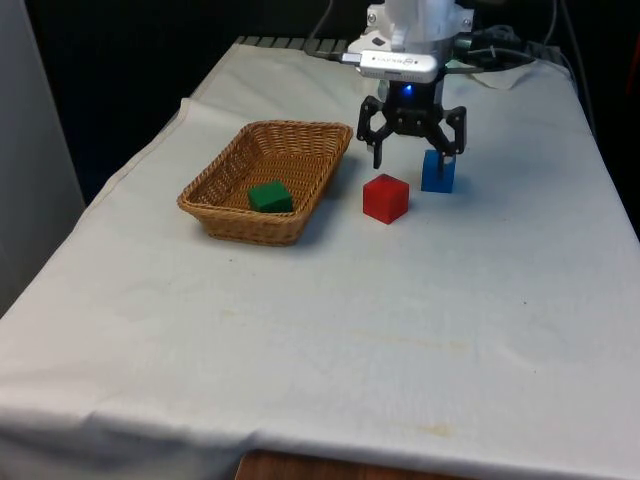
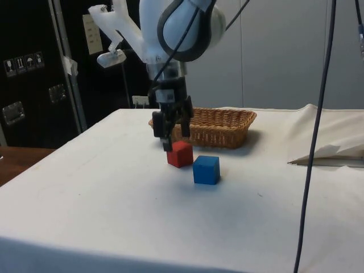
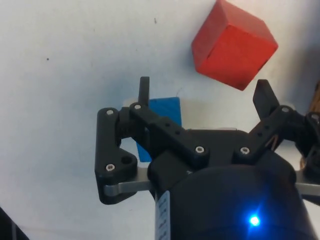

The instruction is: Pick up exactly two blocks and place them into the basket.

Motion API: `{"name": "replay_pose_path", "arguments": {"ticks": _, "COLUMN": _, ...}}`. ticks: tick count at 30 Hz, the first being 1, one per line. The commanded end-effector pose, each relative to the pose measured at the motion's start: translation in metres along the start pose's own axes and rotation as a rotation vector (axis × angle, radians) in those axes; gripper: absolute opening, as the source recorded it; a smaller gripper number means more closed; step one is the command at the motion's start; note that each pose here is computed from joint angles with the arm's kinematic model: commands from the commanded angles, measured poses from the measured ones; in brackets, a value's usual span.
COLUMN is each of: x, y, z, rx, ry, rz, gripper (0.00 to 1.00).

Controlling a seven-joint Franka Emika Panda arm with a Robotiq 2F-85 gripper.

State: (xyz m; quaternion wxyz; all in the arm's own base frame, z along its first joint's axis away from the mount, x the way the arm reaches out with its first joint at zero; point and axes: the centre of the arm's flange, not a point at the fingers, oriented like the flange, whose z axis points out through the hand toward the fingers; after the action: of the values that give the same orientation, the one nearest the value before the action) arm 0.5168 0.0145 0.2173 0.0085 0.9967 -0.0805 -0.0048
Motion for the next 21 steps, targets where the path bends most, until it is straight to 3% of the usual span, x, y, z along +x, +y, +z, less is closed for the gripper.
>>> {"name": "replay_pose_path", "arguments": {"ticks": 1, "x": 0.001, "y": 0.003, "z": 0.001, "rx": -0.012, "ry": -0.002, "rz": 0.002, "gripper": 1.0}}
{"name": "replay_pose_path", "arguments": {"ticks": 10, "x": 0.002, "y": 0.013, "z": 0.008, "rx": -0.02, "ry": -0.006, "rz": 0.021, "gripper": 1.0}}
{"name": "replay_pose_path", "arguments": {"ticks": 21, "x": 0.009, "y": 0.007, "z": 0.027, "rx": -0.011, "ry": -0.017, "rz": 0.048, "gripper": 1.0}}
